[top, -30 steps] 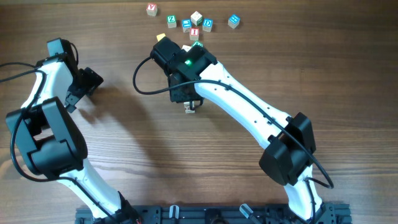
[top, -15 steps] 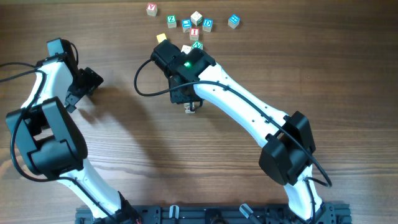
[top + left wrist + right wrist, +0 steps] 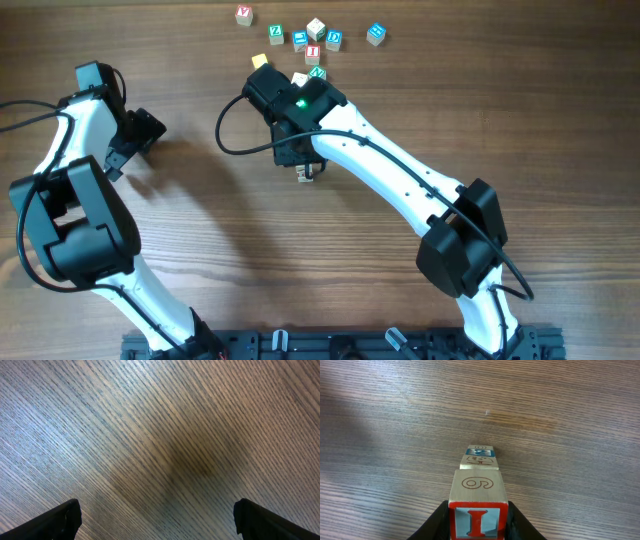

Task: Form a tower
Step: 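Lower the red I block onto the stack and open the right gripper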

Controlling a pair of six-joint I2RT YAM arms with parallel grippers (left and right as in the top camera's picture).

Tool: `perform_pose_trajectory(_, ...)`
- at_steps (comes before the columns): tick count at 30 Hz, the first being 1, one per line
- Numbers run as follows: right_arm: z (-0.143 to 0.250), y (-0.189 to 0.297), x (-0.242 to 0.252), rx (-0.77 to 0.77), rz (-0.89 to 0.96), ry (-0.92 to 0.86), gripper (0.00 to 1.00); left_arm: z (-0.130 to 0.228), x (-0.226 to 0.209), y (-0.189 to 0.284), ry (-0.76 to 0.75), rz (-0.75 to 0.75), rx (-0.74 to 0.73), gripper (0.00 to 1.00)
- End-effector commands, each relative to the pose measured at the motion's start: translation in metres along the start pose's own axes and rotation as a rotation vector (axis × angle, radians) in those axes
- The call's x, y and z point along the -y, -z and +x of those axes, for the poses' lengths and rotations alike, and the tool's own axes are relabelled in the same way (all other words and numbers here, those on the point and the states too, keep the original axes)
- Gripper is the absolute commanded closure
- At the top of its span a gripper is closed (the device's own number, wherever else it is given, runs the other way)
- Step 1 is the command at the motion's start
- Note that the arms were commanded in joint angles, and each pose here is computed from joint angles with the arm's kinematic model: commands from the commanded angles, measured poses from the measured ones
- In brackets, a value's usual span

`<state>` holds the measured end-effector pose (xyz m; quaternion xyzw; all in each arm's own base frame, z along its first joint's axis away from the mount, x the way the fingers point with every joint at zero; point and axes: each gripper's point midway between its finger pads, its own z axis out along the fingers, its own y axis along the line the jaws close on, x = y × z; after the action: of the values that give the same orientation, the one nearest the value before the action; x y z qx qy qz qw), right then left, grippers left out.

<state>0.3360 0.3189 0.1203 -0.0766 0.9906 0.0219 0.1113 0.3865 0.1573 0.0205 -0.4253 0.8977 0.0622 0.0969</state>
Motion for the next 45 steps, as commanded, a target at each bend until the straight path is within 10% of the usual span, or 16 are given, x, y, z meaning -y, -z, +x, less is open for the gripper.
perform_pose_trajectory(1, 0.0048, -0.0115, 0.0047, -0.025, 0.034, -0.014, 0.72, 0.0002, -0.0034, -0.0014, 0.004, -0.011, 0.000, 0.00)
perform_pose_trajectory(33, 0.0077, -0.0195, -0.0002, -0.037, 0.007, -0.016, 0.67, 0.0002, -0.0034, -0.0014, 0.004, -0.011, 0.000, 0.00)
perform_pose_trajectory(41, 0.0068, -0.0197, 0.0013, -0.035, 0.010, -0.018, 0.50, 0.0002, -0.0034, -0.0014, 0.004, -0.011, 0.000, 0.00)
perform_pose_trajectory(45, 0.0060, -0.0198, 0.0018, -0.031, 0.013, -0.018, 0.67, 0.0003, -0.0034, -0.0014, 0.005, -0.012, 0.000, 0.00)
